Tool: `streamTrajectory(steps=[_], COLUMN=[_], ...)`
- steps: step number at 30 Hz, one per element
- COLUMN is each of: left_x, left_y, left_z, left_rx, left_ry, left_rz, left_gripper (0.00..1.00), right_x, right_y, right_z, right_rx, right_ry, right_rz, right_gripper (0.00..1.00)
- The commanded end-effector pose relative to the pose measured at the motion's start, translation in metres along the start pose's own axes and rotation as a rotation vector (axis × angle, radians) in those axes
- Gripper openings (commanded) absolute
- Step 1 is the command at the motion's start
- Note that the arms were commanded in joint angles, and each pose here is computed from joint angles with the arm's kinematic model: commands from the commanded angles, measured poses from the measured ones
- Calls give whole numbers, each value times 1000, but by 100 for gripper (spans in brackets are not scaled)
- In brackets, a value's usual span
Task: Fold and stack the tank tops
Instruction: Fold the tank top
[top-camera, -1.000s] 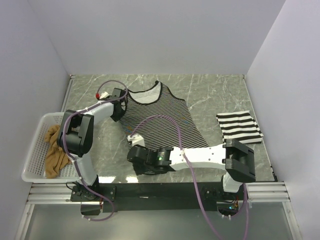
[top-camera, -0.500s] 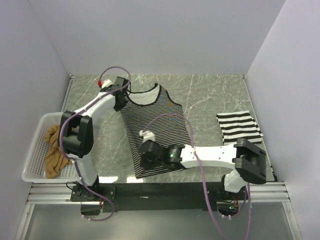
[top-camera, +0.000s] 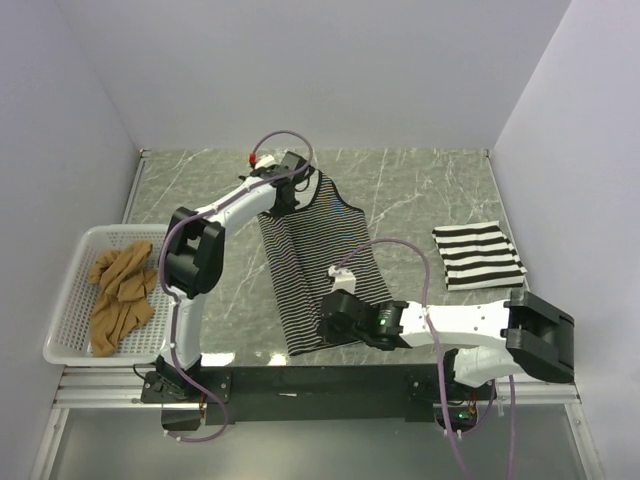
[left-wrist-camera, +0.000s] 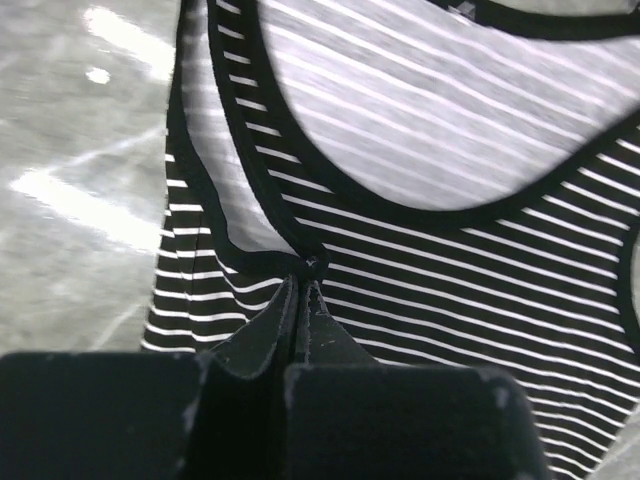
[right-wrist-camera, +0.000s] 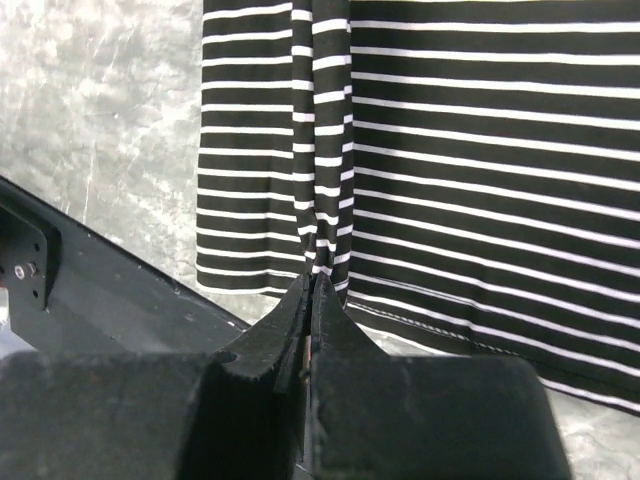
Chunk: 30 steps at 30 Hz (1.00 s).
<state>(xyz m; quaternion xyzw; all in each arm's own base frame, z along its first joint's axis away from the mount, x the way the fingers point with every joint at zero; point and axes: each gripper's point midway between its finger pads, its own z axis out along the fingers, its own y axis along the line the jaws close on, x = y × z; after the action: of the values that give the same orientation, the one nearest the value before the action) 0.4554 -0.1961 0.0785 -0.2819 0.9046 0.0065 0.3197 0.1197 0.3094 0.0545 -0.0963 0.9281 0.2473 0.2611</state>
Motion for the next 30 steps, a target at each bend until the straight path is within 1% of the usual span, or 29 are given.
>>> streamTrajectory(steps=[1,9,15,16,17,18,19,20,21,22,23,24,26,27,28,30], left_x=[-16,-3,9,11,14,11,9,12,4,-3,-2,-11,-10,-15,-14,-9], left_y=[-25,-43,-47,-50,-49,-52,-54,-51,-55,-61,-55,-54,-43,-38,-33,-22], left_z=[-12,-8,0,1,2,-1,-4,-3,-15,-19,-20,-30,-31,-33,-31,-21], left_rx=[39,66,90,102,108,123,139,146,181,215,205,216,197,194,189,170], left_ry=[-58,-39,-9,2,6,1,-4,-2,-18,-38,-45,-62,-55,-51,-41,-6], left_rz=[-29,-3,20,22,30,21,16,29,18,5,6,-13,-44,-69,-84,-113], left_gripper=[1,1,1,5,18,28,47,55,62,69,70,72,70,68,62,54], right_x=[-9,-10,2,4,5,4,1,1,0,-6,-8,-9,-17,-19,-25,-26], right_y=[-4,-16,-20,-22,-24,-29,-31,-37,-41,-45,-49,-51,-52,-48,-42,-37], right_z=[-8,-17,-9,-8,-9,-9,-10,-14,-16,-18,-23,-26,-32,-34,-36,-35], right_rx=[-3,5,9,16,24,46,59,87,105,128,141,150,163,155,147,160], right_ry=[-62,-96,-57,-52,-48,-60,-69,-73,-81,-110,-117,-125,-157,-167,-182,-179], right_rz=[70,106,107,109,112,111,114,108,108,113,111,112,110,102,84,49], right_gripper=[0,0,0,1,12,19,27,43,48,52,54,54,54,53,51,50])
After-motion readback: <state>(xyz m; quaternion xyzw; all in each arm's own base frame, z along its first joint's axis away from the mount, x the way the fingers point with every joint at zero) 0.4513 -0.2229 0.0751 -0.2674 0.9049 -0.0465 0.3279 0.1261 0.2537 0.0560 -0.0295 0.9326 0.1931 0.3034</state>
